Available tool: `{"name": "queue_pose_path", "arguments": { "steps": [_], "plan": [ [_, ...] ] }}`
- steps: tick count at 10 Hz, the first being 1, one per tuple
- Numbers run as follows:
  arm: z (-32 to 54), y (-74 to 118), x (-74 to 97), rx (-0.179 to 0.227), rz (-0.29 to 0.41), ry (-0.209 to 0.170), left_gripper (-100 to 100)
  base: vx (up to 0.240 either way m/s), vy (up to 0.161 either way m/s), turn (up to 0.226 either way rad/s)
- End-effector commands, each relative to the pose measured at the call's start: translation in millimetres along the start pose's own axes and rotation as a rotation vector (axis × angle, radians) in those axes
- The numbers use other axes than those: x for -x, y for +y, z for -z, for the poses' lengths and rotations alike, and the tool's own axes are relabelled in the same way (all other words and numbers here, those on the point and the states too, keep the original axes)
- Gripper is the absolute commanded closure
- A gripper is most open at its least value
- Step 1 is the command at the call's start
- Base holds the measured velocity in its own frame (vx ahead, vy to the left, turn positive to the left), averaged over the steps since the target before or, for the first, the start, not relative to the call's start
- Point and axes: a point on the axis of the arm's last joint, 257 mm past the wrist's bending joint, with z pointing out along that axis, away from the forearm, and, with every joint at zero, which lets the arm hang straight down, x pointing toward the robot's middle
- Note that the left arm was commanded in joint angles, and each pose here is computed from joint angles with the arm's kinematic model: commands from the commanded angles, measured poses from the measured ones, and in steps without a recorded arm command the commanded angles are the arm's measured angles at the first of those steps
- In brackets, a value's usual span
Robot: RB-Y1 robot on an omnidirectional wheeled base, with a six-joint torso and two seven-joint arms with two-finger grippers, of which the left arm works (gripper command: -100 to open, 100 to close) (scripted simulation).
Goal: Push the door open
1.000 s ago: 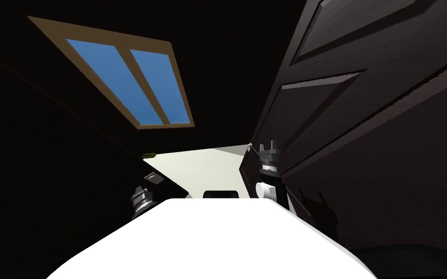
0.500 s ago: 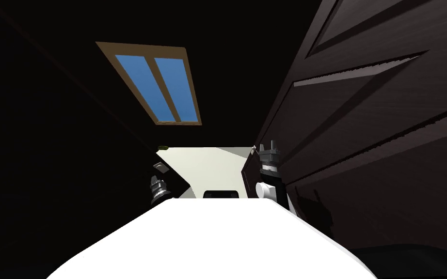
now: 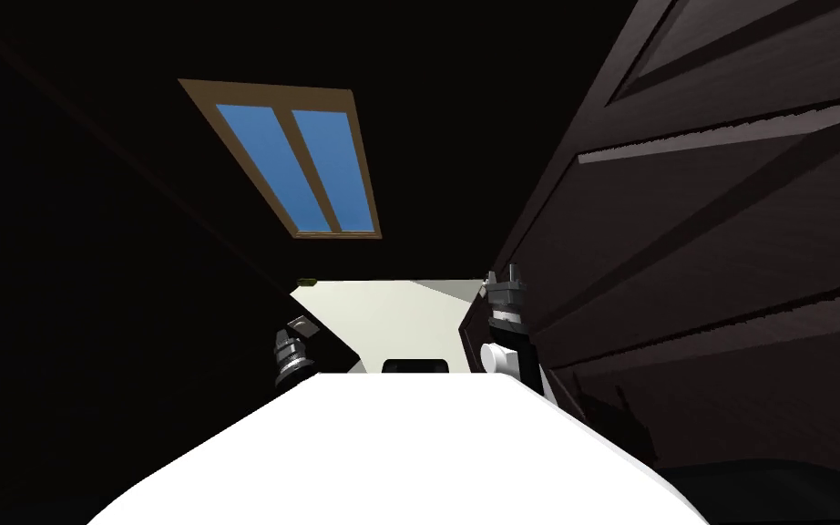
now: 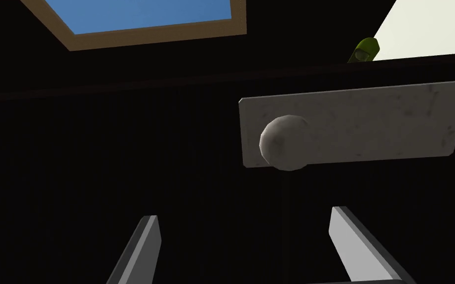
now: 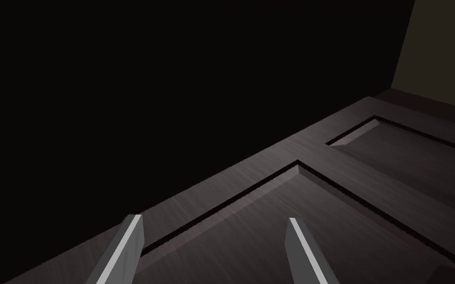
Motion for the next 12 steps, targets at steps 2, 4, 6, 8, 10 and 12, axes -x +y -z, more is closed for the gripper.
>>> {"name": "queue_pose_path", "arguments": {
  "steps": [2,4,6,8,10,12],
  "plan": [
    [13.9,10.1,-5.1,0.015,0.016,-0.01,-100,0.218,0.192,-0.029],
    [26.8,20.2,-13.9,0.037,0.037,-0.015,-100,0.126,0.156,-0.013],
    [22.6,16.7,-10.7,0.029,0.03,-0.014,100,0.02,0.021,-0.005],
    [22.6,16.7,-10.7,0.029,0.03,-0.014,100,-0.013,-0.014,-0.002],
    [22.6,16.7,-10.7,0.029,0.03,-0.014,100,-0.006,-0.008,0.001],
    [13.8,11.8,10.4,0.021,0.012,-0.041,100,0.051,0.008,0.007]
  ]
}}
